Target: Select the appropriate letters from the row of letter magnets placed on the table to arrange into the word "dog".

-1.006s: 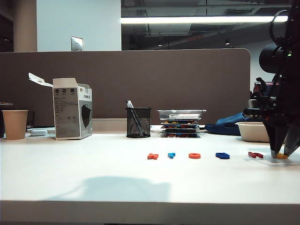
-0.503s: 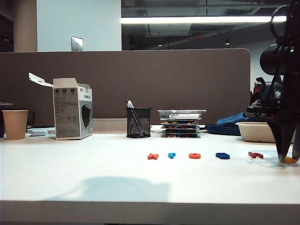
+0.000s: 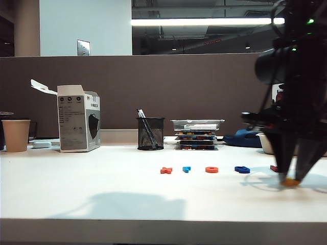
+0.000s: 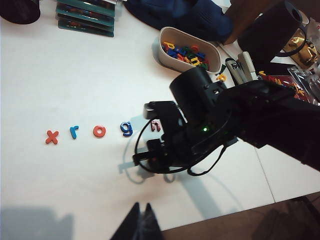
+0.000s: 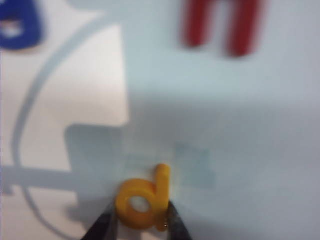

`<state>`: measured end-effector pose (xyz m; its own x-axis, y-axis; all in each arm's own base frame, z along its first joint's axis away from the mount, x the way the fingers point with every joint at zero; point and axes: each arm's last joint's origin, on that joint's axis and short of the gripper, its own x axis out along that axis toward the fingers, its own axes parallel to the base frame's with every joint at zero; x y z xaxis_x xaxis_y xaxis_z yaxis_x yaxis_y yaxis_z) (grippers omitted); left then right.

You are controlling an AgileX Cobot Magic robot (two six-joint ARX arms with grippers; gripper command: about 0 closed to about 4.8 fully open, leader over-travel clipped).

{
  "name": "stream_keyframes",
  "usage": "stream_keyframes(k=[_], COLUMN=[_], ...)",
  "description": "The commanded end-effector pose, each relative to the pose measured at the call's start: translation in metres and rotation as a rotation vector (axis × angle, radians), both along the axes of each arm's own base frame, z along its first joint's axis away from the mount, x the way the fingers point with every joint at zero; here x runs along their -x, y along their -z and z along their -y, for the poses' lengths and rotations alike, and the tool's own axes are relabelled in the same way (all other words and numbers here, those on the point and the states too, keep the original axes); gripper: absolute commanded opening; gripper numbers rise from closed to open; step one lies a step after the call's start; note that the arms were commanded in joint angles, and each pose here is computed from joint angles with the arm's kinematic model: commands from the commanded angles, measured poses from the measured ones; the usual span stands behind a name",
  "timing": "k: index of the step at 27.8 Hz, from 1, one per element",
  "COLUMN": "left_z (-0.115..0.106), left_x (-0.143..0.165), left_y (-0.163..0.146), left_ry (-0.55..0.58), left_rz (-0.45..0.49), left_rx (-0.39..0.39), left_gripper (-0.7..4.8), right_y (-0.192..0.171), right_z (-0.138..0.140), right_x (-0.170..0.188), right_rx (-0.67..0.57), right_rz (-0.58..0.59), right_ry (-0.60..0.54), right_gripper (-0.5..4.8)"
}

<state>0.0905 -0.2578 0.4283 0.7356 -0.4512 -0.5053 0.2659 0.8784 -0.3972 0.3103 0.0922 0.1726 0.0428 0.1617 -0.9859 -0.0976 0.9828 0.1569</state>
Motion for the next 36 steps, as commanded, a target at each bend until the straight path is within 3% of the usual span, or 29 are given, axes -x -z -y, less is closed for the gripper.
stream_keyframes(k=[1, 15, 27, 31, 36], left_z=[-0.001, -0.001, -0.001, -0.001, -0.001], left_x=[0.0, 0.0, 0.0, 0.0, 0.0], left_y=[-0.002, -0.002, -0.002, -0.002, -0.002], left_ry=[-0.002, -0.002, -0.003, -0.002, -0.002], left_rz=[0.005, 0.005, 0.005, 0.005, 0.005], left_rx=[0.008, 0.008, 0.008, 0.008, 0.008], left_gripper=[-0.06, -0.06, -0.06, -0.06, -0.06], right_y=[0.012, 0.01, 0.01, 0.011, 0.011], right_z=[-0.015, -0.065, -0.066, -0.063, -0.062], right_x=[0.005, 0.011, 0.012, 0.014, 0.015], right_rx=[-0.052, -0.159, -0.176, -0.107, -0.092], right_rz=[-0.048, 0.031, 0.017, 0.011, 0.004], right_ry=[0.002, -0.003, 0.022, 0.033, 0.035], right_gripper=[1.03, 1.04, 1.1, 1.71, 1.75])
